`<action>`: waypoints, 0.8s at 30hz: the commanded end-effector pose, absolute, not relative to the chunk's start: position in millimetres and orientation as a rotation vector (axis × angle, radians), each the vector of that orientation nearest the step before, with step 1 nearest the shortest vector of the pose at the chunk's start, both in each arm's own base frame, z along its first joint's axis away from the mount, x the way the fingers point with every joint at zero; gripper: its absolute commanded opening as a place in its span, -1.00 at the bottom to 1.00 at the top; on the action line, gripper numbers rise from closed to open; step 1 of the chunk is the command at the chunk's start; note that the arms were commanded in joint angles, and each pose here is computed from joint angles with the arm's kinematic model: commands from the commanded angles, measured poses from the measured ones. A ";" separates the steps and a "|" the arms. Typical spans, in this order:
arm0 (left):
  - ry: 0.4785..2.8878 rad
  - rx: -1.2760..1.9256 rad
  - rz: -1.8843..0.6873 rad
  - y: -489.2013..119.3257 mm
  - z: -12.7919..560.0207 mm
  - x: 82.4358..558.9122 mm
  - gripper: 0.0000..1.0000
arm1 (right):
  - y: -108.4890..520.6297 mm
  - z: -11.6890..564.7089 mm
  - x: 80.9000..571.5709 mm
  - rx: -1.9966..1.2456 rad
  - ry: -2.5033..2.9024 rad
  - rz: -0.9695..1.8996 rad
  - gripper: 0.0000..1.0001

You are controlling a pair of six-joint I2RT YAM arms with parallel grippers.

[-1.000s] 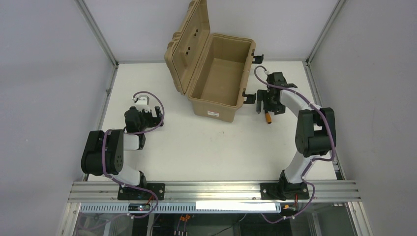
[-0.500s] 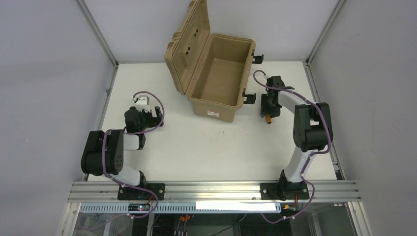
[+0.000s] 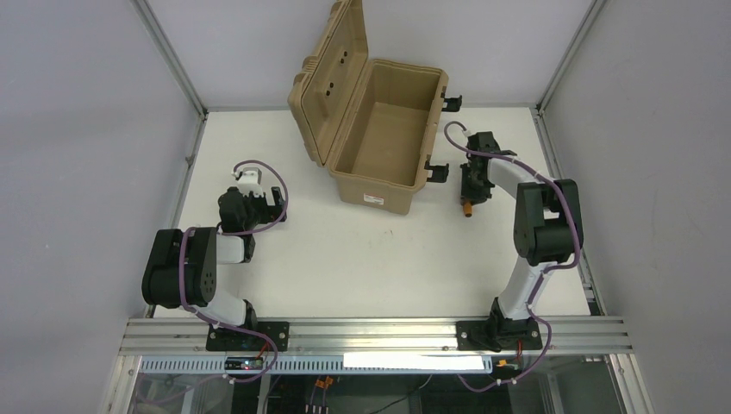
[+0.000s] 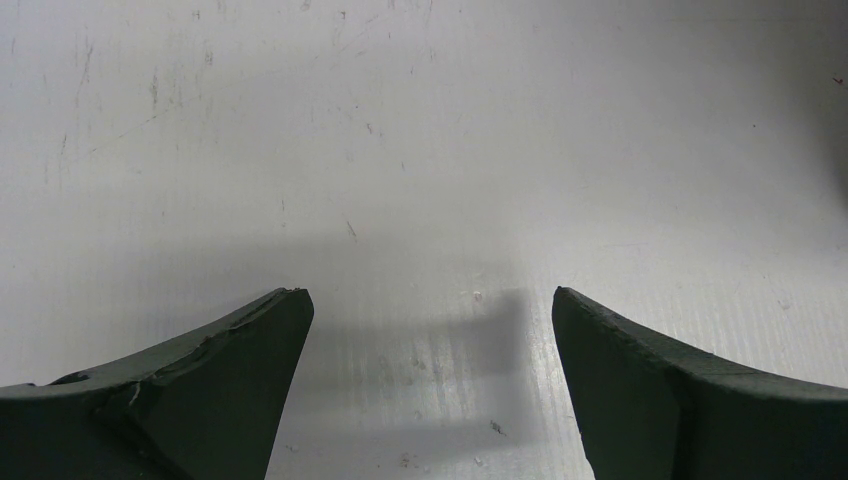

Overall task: Put the screwdriver in the bin
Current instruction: Pick up the screwdriver from the center of the board.

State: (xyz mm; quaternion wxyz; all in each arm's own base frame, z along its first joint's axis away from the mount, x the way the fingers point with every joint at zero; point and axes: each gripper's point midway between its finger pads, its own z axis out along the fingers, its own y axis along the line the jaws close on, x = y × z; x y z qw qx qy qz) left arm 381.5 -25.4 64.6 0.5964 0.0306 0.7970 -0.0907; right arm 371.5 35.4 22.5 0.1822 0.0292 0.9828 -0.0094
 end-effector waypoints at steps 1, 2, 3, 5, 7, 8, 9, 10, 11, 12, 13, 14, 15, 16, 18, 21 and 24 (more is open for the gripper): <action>1.791 0.085 -0.195 -24.8 82.0 388.3 0.98 | 35.3 60.2 376.3 0.095 2.704 -0.020 -1.00; 1.791 0.086 -0.194 -24.7 82.0 388.3 0.98 | 35.1 69.2 378.7 0.095 2.692 -0.021 -1.00; 1.791 0.085 -0.195 -24.7 82.0 388.3 0.98 | 34.6 74.4 377.4 0.097 2.693 -0.024 -1.00; 1.791 0.085 -0.194 -24.7 82.0 388.3 0.98 | 33.4 92.2 380.6 0.102 2.669 -0.031 -1.00; 1.790 0.085 -0.195 -24.7 82.2 388.4 0.98 | 32.6 109.8 382.5 0.106 2.640 -0.033 -1.00; 1.791 0.086 -0.195 -24.9 82.1 388.3 0.98 | 32.6 120.5 382.8 0.105 2.623 -0.030 -1.00; 1.791 0.086 -0.195 -24.8 82.0 388.3 0.98 | 32.6 129.7 384.7 0.104 2.605 -0.027 -1.00; 1.790 0.086 -0.194 -24.6 82.2 388.4 0.98 | 32.1 139.3 385.8 0.100 2.591 -0.029 -1.00; 1.791 0.085 -0.195 -24.7 82.0 388.3 0.98 | 31.8 147.7 385.0 0.100 2.585 -0.029 -1.00; 1.791 0.085 -0.194 -24.7 82.0 388.3 0.98 | 31.8 160.6 387.7 0.098 2.564 -0.028 -1.00; 1.790 0.085 -0.195 -24.7 82.3 388.4 0.98 | 31.1 167.3 386.5 0.098 2.560 -0.031 -1.00; 1.791 0.085 -0.194 -24.4 82.0 388.3 0.98 | 30.6 176.5 387.0 0.098 2.549 -0.033 -1.00; 1.791 0.085 -0.195 -24.7 82.1 388.4 0.98 | 30.6 189.5 389.1 0.098 2.527 -0.033 -1.00; 1.790 0.086 -0.195 -24.8 82.5 388.4 0.98 | 29.6 196.0 387.7 0.101 2.523 -0.036 -1.00; 1.790 0.085 -0.195 -24.7 82.3 388.4 0.98 | 28.9 221.0 390.2 0.109 2.480 -0.034 -1.00; 1.791 0.085 -0.195 -24.7 82.0 388.3 0.98 | 27.0 254.0 390.2 0.123 2.428 -0.036 -1.00; 1.791 0.086 -0.195 -24.8 82.1 388.3 0.98 | 24.3 281.9 388.3 0.133 2.394 -0.044 -1.00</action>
